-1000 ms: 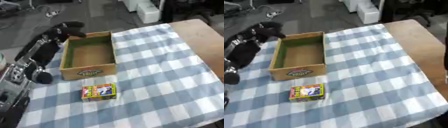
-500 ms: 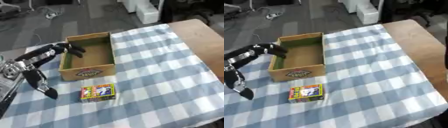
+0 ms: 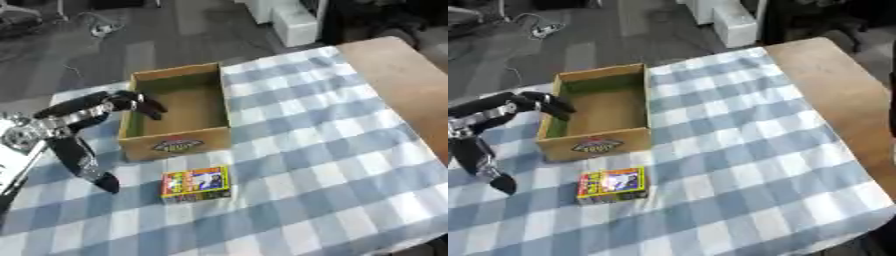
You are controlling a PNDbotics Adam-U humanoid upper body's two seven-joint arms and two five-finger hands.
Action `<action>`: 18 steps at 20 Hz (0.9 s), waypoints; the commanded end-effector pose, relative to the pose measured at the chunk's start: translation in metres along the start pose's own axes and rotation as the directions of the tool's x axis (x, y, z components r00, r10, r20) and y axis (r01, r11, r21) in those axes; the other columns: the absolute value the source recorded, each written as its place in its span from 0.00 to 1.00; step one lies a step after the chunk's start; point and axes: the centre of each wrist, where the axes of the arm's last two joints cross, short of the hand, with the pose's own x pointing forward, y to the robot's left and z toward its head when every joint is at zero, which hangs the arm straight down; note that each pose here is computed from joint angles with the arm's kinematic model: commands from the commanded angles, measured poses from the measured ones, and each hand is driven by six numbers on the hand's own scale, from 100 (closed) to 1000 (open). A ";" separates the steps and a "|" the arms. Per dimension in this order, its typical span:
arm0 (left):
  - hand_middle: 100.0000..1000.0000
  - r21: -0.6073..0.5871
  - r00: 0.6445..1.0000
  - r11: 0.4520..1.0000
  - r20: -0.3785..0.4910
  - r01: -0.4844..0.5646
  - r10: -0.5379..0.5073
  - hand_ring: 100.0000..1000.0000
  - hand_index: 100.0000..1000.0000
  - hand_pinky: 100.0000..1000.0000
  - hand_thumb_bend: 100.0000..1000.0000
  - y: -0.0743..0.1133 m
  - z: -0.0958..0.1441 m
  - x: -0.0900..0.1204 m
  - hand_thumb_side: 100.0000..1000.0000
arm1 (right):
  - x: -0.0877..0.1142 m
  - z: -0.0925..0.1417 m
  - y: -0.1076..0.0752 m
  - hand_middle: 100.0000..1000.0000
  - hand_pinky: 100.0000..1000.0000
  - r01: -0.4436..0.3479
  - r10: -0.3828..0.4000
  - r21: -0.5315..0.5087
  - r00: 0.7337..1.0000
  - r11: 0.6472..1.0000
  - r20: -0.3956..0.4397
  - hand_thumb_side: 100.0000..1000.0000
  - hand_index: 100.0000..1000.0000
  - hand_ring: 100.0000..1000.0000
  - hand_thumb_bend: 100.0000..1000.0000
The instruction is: Pick up objects on the table and place them in the box.
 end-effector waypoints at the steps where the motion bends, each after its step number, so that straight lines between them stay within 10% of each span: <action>1: 0.80 -0.086 0.999 0.996 -0.031 0.035 -0.037 0.75 0.79 0.96 0.91 0.017 0.000 0.004 0.50 | 0.005 -0.007 0.000 0.29 0.28 -0.015 0.016 0.041 1.000 0.999 -0.011 1.00 0.53 0.24 0.00; 10: 0.80 -0.230 0.965 0.948 -0.189 -0.221 0.180 0.75 0.79 0.94 0.90 0.019 -0.031 0.002 0.46 | 0.004 -0.005 0.001 0.29 0.29 -0.012 0.013 0.048 1.000 0.999 -0.022 1.00 0.53 0.24 0.00; 18: 0.76 -0.233 0.961 0.941 -0.181 -0.247 0.207 0.74 0.78 0.93 0.89 0.023 -0.043 0.009 0.47 | 0.003 -0.004 0.002 0.29 0.29 -0.006 0.007 0.051 1.000 0.999 -0.026 1.00 0.53 0.24 0.00</action>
